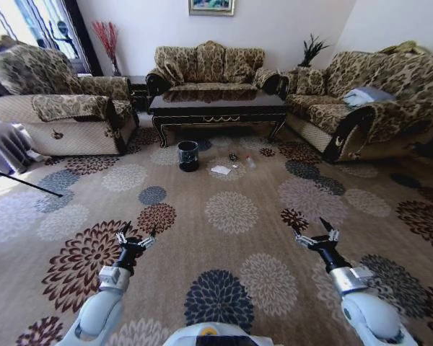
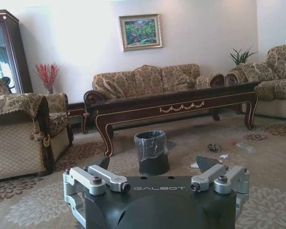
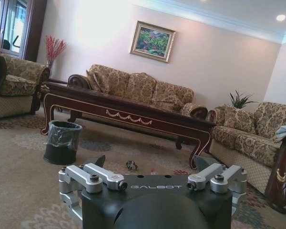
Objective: Move to the front of the table and pick up the trash from the floor, then place it into the trash bin.
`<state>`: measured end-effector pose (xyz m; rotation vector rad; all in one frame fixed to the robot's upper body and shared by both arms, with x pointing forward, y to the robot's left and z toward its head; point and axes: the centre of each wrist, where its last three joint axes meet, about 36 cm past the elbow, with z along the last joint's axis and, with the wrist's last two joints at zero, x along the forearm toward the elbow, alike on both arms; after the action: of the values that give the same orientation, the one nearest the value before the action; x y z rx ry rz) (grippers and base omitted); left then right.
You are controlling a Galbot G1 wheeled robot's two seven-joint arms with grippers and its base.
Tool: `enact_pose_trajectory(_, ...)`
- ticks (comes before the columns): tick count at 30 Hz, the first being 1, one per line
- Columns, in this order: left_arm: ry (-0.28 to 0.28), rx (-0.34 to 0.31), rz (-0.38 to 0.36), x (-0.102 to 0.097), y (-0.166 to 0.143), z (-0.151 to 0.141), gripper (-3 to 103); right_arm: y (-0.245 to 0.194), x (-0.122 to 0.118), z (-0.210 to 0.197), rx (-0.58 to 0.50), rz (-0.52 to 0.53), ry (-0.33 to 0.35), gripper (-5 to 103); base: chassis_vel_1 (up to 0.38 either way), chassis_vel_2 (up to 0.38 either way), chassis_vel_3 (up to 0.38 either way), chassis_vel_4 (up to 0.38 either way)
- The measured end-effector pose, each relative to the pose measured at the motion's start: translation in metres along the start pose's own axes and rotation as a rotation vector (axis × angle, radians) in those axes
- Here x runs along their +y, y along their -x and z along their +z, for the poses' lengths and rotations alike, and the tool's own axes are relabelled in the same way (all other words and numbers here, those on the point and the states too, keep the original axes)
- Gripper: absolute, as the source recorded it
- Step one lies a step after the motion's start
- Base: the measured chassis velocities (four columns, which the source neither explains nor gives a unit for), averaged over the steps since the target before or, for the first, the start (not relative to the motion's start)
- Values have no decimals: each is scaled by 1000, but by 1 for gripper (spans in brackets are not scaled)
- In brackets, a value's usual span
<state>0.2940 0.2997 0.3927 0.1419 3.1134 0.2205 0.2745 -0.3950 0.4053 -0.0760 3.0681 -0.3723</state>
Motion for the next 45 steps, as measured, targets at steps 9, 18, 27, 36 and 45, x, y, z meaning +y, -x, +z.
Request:
enact_pose_trajectory(9, 6, 1, 2, 3, 3, 0, 100, -7, 3, 1, -12, 19, -5, 100, 0, 0, 0, 0)
enact_pose_trajectory(18, 1, 0, 1, 5, 5, 0, 100, -5, 1, 0, -20, 26, -24, 100, 0, 0, 0, 0)
enact_pose_trajectory(27, -4, 0, 0, 2, 3, -1, 100, -9, 2, 3, -23, 24, -33, 100, 0, 0, 0, 0)
enact_pose_trajectory(36, 0, -4, -2, 2, 2, -2, 100, -11, 1, 1, -30, 17, -35, 100, 0, 0, 0, 0)
enact_pose_trajectory(45, 3, -5, -1, 2, 1, -3, 100, -13, 2, 2, -33, 22, -31, 100, 0, 0, 0, 0)
